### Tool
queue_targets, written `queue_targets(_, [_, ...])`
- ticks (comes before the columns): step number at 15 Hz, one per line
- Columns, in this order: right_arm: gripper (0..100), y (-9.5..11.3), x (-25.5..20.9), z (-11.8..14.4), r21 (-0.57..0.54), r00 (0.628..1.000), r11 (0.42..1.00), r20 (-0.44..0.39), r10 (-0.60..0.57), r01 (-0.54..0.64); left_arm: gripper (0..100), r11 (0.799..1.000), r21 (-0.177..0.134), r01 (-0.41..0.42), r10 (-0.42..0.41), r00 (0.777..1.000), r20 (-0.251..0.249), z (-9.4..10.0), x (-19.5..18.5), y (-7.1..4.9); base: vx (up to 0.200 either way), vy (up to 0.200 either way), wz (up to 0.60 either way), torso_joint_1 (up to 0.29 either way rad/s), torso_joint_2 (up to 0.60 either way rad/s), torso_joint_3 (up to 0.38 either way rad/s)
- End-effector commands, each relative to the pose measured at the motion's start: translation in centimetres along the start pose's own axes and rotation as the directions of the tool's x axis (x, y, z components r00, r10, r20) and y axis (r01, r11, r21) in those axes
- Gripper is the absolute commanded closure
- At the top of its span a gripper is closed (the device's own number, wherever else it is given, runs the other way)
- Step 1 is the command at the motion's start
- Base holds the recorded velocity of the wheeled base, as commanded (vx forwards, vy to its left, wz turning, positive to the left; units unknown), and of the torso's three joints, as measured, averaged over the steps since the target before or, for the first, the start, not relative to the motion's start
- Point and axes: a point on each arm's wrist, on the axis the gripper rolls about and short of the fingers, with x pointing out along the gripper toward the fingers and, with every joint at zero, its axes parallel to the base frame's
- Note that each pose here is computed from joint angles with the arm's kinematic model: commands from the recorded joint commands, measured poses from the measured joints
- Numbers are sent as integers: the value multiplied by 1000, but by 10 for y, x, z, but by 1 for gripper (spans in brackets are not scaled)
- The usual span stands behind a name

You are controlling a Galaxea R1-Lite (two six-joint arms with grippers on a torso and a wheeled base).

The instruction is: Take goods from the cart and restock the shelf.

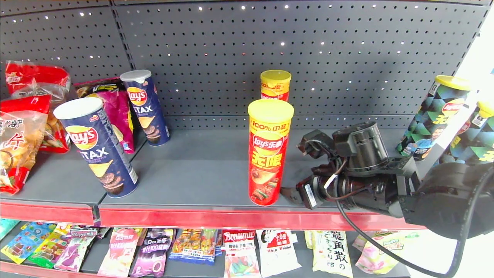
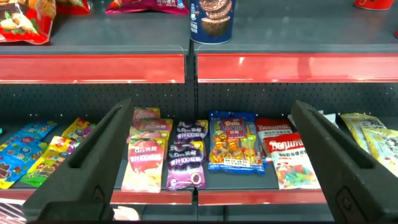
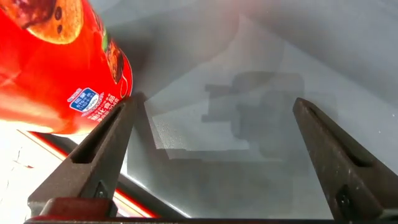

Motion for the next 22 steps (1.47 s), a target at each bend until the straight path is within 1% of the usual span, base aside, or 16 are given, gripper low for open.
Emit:
queue_targets(1, [0, 1, 0, 1, -2, 1000, 1000, 2, 2, -2, 0, 1000, 0, 0, 0, 1000, 1, 0, 0, 0, 0, 0, 0, 0, 0, 0])
queue_targets(6, [0, -3, -10, 2, 10, 1000, 1000, 22, -5, 5, 0, 1000, 0, 0, 0, 1000, 1, 0, 0, 0, 0, 0, 0, 0, 0, 0])
queue_targets(8, [0, -9, -33, 3, 35, 998, 999, 63, -13, 11, 0, 1000, 0, 0, 0, 1000, 1, 0, 0, 0, 0, 0, 0, 0, 0, 0])
queue_targets(10, [0, -12, -64, -7, 54, 995, 999, 99, -7, 2, 0, 1000, 0, 0, 0, 1000, 1, 0, 0, 0, 0, 0, 0, 0, 0, 0])
queue_targets(11, [0, -15, -84, -18, 59, 993, 998, 116, -5, -2, 0, 1000, 0, 0, 0, 1000, 1, 0, 0, 0, 0, 0, 0, 0, 0, 0])
queue_targets(13, [0, -21, -126, -54, 54, 990, 999, 144, -2, -6, 0, 1000, 0, 0, 0, 1000, 1, 0, 0, 0, 0, 0, 0, 0, 0, 0])
queue_targets(15, [0, -27, -161, -86, 64, 977, 998, 211, 5, -19, 0, 1000, 0, 0, 0, 1000, 1, 0, 0, 0, 0, 0, 0, 0, 0, 0])
queue_targets(16, [0, -27, -162, -87, 64, 977, 998, 213, 6, -21, 0, 1000, 0, 0, 0, 1000, 1, 0, 0, 0, 0, 0, 0, 0, 0, 0])
queue_targets(17, [0, -31, -176, -106, 35, 969, 999, 244, 30, -40, 0, 1000, 0, 0, 0, 1000, 1, 0, 0, 0, 0, 0, 0, 0, 0, 0])
queue_targets(18, [0, -39, -190, -138, -30, 962, 999, 271, 20, -13, 0, 1000, 0, 0, 0, 1000, 1, 0, 0, 0, 0, 0, 0, 0, 0, 0])
queue_targets(19, [0, -40, -196, -158, -58, 956, 998, 293, 26, -9, 0, 1000, 0, 0, 0, 1000, 1, 0, 0, 0, 0, 0, 0, 0, 0, 0])
queue_targets(20, [0, -40, -199, -167, -72, 951, 997, 308, 25, -3, 0, 1000, 0, 0, 0, 1000, 1, 0, 0, 0, 0, 0, 0, 0, 0, 0])
queue_targets(21, [0, -37, -205, -182, -84, 938, 996, 347, 12, 19, 0, 1000, 0, 0, 0, 1000, 1, 0, 0, 0, 0, 0, 0, 0, 0, 0])
queue_targets(22, [0, -33, -212, -196, -82, 916, 996, 400, -11, 47, 0, 1000, 0, 0, 0, 1000, 1, 0, 0, 0, 0, 0, 0, 0, 0, 0])
